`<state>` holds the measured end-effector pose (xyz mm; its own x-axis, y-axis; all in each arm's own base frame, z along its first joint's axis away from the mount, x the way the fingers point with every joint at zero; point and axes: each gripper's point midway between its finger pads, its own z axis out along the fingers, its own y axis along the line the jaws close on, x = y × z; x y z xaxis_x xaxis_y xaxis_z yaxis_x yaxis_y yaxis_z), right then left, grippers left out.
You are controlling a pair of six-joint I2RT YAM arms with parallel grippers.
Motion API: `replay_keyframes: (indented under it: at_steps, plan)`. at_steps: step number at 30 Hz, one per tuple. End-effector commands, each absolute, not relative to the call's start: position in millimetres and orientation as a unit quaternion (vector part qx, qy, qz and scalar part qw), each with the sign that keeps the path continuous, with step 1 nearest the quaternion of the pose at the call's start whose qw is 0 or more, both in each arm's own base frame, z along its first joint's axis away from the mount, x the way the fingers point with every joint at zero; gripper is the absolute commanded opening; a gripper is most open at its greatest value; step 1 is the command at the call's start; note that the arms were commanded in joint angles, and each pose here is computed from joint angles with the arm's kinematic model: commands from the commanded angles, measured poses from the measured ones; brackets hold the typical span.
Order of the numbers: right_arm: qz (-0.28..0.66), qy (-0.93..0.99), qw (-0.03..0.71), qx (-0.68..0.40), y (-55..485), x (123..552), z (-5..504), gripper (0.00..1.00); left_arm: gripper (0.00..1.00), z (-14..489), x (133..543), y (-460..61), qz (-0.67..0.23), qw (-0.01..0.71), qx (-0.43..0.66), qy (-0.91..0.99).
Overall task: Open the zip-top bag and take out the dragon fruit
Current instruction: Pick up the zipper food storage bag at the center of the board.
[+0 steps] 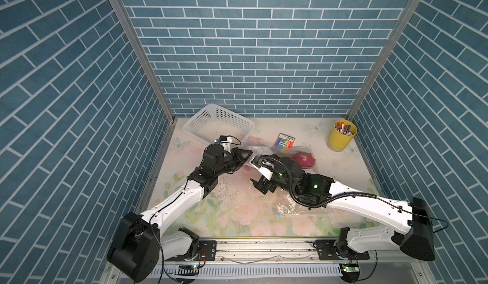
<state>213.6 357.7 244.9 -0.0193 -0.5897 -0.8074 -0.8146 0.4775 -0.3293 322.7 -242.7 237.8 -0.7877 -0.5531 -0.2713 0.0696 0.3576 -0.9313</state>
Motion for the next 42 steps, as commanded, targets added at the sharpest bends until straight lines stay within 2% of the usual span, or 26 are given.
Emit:
replay_keyframes:
  at_steps: [1, 6, 10, 19, 23, 25, 28, 32, 34, 36, 38, 42]
  plan:
    - [0.014, 0.683, 0.507, -0.525, 355, 236, 238, 0.99, 0.13, 254, 323, -247, -0.564, 0.278, -0.162, 0.761]
    - [-0.046, 0.675, 0.517, -0.525, 360, 258, 223, 0.99, 0.15, 253, 319, -245, -0.563, 0.273, -0.166, 0.763]
    - [-0.059, 0.673, 0.534, -0.508, 366, 273, 223, 0.91, 0.15, 246, 316, -247, -0.565, 0.26, -0.17, 0.765]
    - [-0.067, 0.666, 0.561, -0.488, 376, 287, 230, 0.48, 0.15, 233, 313, -248, -0.564, 0.239, -0.176, 0.771]
    - [-0.044, 0.668, 0.559, -0.489, 374, 283, 234, 0.27, 0.15, 230, 315, -248, -0.561, 0.239, -0.179, 0.772]
    - [-0.023, 0.674, 0.55, -0.492, 372, 279, 235, 0.21, 0.15, 231, 318, -247, -0.56, 0.245, -0.179, 0.771]
    - [0.017, 0.686, 0.53, -0.498, 367, 273, 235, 0.13, 0.26, 237, 326, -244, -0.551, 0.273, -0.169, 0.77]
    - [0.095, 0.712, 0.493, -0.491, 361, 268, 238, 0.05, 0.67, 265, 343, -232, -0.531, 0.349, -0.126, 0.762]
    - [0.132, 0.724, 0.477, -0.48, 355, 269, 242, 0.05, 0.81, 284, 352, -220, -0.524, 0.39, -0.107, 0.75]
    - [0.167, 0.73, 0.465, -0.473, 352, 268, 250, 0.04, 0.9, 306, 356, -206, -0.515, 0.444, -0.08, 0.729]
    - [0.192, 0.733, 0.457, -0.465, 350, 267, 261, 0.0, 0.93, 322, 355, -196, -0.504, 0.491, -0.048, 0.708]
    - [0.246, 0.738, 0.424, -0.463, 349, 263, 272, 0.0, 0.91, 341, 332, -195, -0.503, 0.551, 0.045, 0.664]
